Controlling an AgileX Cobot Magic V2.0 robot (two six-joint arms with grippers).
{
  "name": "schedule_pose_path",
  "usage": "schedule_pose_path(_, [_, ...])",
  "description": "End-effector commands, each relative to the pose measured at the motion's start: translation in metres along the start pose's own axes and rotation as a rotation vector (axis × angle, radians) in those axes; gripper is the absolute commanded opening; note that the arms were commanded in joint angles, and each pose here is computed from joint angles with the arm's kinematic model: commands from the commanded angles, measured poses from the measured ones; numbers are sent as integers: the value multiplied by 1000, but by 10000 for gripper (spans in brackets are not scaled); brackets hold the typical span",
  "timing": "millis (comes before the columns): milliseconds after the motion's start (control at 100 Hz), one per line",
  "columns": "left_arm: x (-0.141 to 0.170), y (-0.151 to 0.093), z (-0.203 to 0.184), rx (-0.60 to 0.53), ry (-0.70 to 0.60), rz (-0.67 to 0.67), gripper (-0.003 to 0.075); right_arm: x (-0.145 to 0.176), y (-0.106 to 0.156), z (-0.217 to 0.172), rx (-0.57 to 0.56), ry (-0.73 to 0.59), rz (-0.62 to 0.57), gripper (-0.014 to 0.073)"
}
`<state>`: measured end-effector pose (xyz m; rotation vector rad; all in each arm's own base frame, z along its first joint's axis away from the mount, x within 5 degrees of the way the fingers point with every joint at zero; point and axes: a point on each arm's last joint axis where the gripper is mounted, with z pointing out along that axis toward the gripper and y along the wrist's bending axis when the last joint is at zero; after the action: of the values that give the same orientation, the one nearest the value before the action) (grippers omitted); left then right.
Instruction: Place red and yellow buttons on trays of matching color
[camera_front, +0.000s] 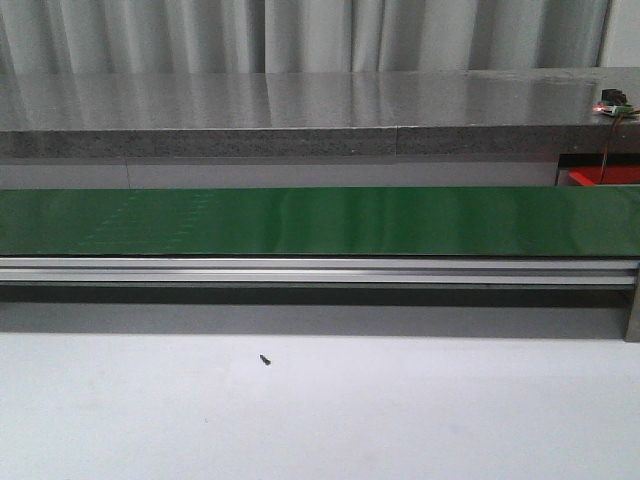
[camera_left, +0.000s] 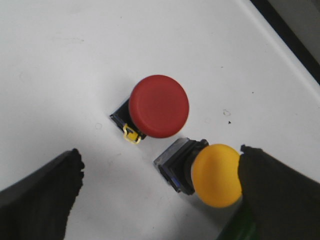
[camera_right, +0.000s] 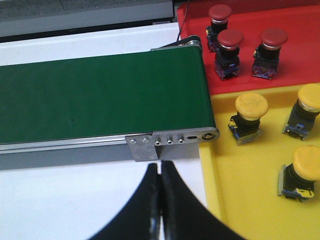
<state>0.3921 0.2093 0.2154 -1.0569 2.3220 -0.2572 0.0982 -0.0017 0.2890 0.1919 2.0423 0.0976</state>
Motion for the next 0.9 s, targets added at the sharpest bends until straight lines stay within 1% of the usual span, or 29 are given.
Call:
schedule_pose_path(0, [-19, -15, -23, 59, -126, -18, 618, -14, 3, -4, -19, -98, 2, -122])
schedule_pose_path(230, [-26, -13, -12, 74, -204, -54, 618, -14, 3, -4, -20, -98, 4, -122])
schedule_pose_path(460, [-20, -8, 11, 75, -159, -93, 618, -14, 3, -4, -20, -98, 4, -122])
schedule_pose_path(720, [-22, -6, 16, 73, -184, -101, 615, -14, 3, -4, -20, -98, 4, -122])
schedule_pose_path(790, [-22, -6, 16, 73, -184, -101, 572, -14, 3, -4, -20, -98, 4, -122])
schedule_pose_path(840, [-22, -6, 16, 73, -184, -101, 516, -14, 3, -4, -20, -98, 4, -122])
schedule_pose_path(890, [-22, -6, 16, 73, -184, -101, 439, -14, 3, -4, -20, -99, 4, -122])
